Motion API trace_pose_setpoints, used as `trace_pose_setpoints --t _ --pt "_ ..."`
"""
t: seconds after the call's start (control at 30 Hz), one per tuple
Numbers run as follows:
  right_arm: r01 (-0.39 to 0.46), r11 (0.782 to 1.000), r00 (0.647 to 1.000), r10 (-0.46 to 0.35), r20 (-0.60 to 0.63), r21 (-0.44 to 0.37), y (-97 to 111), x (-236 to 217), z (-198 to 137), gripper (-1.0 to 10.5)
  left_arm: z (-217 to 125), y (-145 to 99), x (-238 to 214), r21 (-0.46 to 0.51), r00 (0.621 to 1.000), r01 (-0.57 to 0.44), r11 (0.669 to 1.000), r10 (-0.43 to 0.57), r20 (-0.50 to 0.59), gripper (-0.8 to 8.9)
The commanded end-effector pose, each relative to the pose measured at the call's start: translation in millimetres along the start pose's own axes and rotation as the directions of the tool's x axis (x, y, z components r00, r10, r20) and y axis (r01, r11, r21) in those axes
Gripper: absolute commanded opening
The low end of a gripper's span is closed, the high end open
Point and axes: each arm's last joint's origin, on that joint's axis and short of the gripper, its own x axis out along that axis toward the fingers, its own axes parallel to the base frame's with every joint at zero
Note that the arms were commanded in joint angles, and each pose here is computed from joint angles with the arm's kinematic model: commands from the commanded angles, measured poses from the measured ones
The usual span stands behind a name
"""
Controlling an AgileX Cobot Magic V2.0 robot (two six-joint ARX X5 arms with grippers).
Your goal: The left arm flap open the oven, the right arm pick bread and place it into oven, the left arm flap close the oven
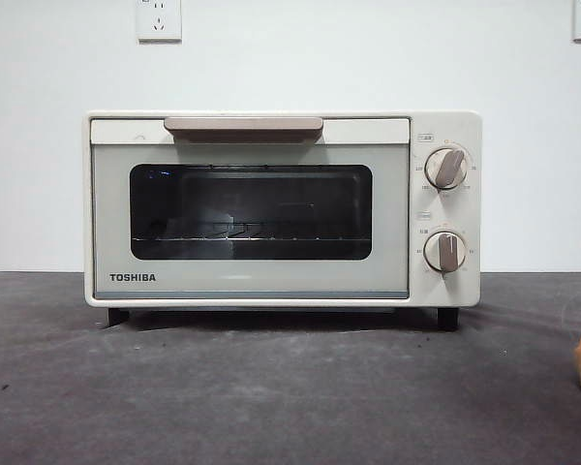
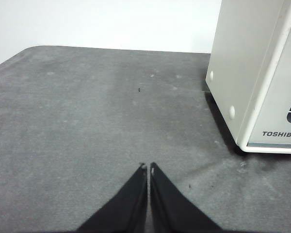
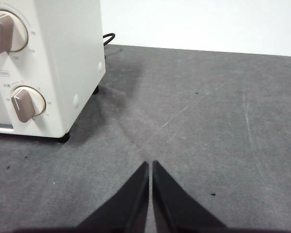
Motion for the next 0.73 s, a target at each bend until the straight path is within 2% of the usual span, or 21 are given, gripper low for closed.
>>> trace_pose_setpoints --t 0.03,0.1,0.27,0.37,0.43,0.53,0.6,0.67,0.73 --pt "0.002 1.000 1.000 -0.002 0.010 -0.003 -0.1 0.6 -0.6 0.1 -6.8 1.0 1.9 0.100 0.999 -0.024 0.995 0.026 -0.021 0.16" --pt "0.002 1.000 1.000 -0.002 0.011 -0.003 -0.1 0.6 -0.5 0.1 -6.8 1.1 1.9 0.132 0.999 -0.025 0.991 0.028 -0.021 0.16" --pt "0.000 1.000 1.000 0.000 0.011 0.001 -0.1 0.6 -0.5 0.1 -6.8 1.0 1.9 0.127 0.999 -0.023 0.992 0.026 -0.021 0.16" --pt "-0.003 0.998 1.000 0.002 0.011 0.060 0.0 0.6 -0.5 0.1 -6.8 1.0 1.9 0.109 0.999 -0.023 0.994 0.025 -0.021 0.16" --pt "-0.005 0.993 1.000 0.003 0.010 0.116 0.0 0.6 -0.6 0.1 -6.8 1.0 1.9 0.049 0.999 -0.024 0.999 0.025 -0.020 0.16" --pt "-0.026 0.988 1.000 0.024 0.011 0.150 0.6 0.5 -0.3 0.1 -6.6 1.0 1.9 -0.075 1.000 -0.026 0.997 0.025 -0.018 0.16" --pt "-0.029 0.983 0.999 0.026 0.022 0.181 0.7 -0.1 2.1 0.1 -5.0 0.6 1.9 -0.130 1.000 -0.015 0.991 0.015 -0.002 0.16" --pt "-0.035 0.977 0.998 0.025 0.053 0.210 0.7 -1.3 7.7 0.1 -2.9 -0.1 1.7 -0.143 1.000 0.011 0.990 -0.010 0.010 0.16" --pt "-0.047 0.970 0.995 0.025 0.095 0.240 0.8 -4.1 17.3 0.1 2.4 -0.4 0.5 -0.216 1.000 0.013 0.976 -0.010 0.013 0.16"
